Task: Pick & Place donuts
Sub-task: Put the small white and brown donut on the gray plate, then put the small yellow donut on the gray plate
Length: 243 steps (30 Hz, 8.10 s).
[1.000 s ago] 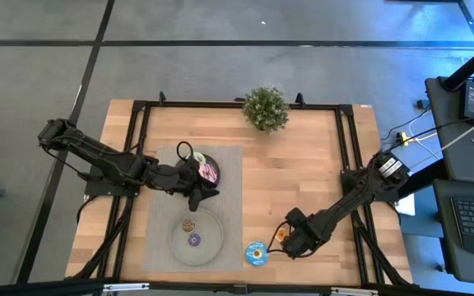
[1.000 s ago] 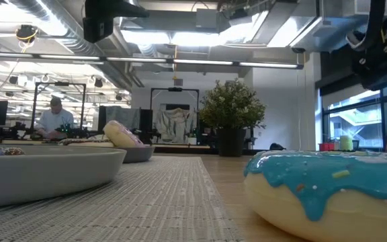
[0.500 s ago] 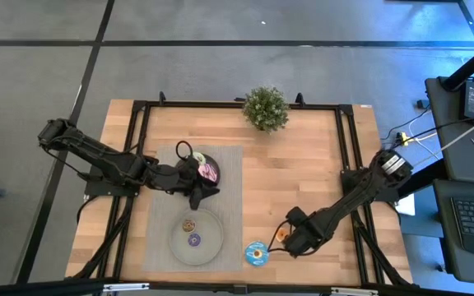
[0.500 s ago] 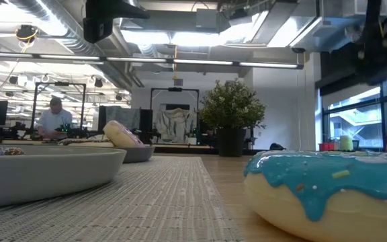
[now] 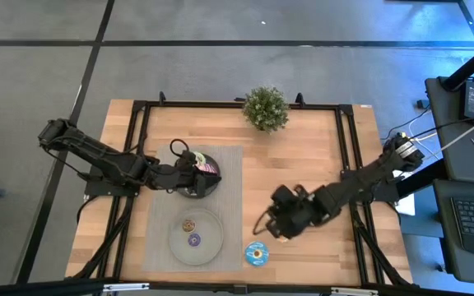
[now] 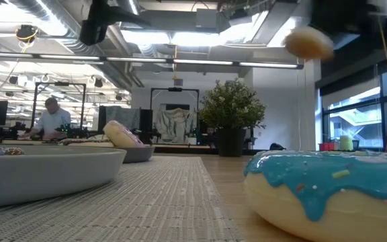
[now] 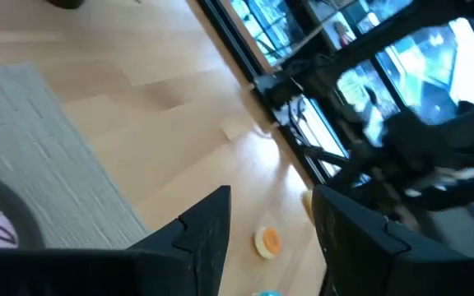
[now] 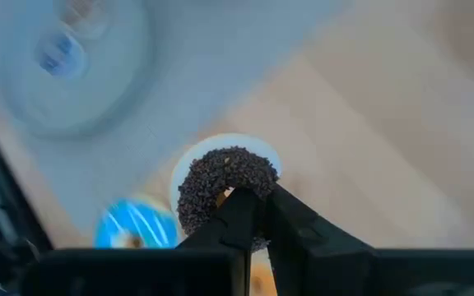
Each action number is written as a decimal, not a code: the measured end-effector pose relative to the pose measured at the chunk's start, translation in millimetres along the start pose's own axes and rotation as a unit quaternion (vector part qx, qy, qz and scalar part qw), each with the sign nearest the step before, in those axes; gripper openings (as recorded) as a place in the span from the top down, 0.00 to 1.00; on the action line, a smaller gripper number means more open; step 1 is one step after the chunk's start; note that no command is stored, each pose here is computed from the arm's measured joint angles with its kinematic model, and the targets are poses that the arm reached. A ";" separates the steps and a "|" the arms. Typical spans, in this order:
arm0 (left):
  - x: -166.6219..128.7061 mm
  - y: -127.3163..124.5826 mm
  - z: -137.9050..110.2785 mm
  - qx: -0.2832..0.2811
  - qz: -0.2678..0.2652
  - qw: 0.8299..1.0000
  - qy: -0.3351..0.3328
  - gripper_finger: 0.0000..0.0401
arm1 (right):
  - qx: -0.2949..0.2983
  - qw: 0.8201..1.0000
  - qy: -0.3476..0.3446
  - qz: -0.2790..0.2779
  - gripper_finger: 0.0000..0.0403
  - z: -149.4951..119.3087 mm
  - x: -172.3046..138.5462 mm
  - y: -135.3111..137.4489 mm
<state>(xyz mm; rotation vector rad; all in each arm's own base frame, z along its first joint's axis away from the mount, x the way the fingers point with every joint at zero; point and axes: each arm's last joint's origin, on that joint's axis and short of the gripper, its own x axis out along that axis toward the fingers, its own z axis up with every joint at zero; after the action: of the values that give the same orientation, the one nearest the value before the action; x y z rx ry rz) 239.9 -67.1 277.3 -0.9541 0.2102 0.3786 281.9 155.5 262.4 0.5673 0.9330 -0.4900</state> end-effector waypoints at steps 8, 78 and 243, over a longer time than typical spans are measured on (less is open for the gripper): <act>4.2 1.4 -3.4 -0.013 0.005 1.000 0.006 0.59 | -0.062 0.992 -0.092 0.067 0.93 84.8 -0.8 2.0; 15.4 -4.1 -5.4 0.012 -0.046 0.998 0.042 0.93 | -0.134 0.977 -0.117 0.119 0.46 135.2 22.6 -3.7; 11.0 25.5 -54.2 0.082 0.098 0.972 0.197 0.64 | 0.073 0.983 0.171 0.002 0.37 -66.7 62.0 -38.0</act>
<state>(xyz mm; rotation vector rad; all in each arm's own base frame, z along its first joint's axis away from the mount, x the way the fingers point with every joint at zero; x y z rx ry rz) 239.2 -96.1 223.8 -0.8395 0.6921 0.3441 249.8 160.8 169.2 0.8023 1.2298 -0.4675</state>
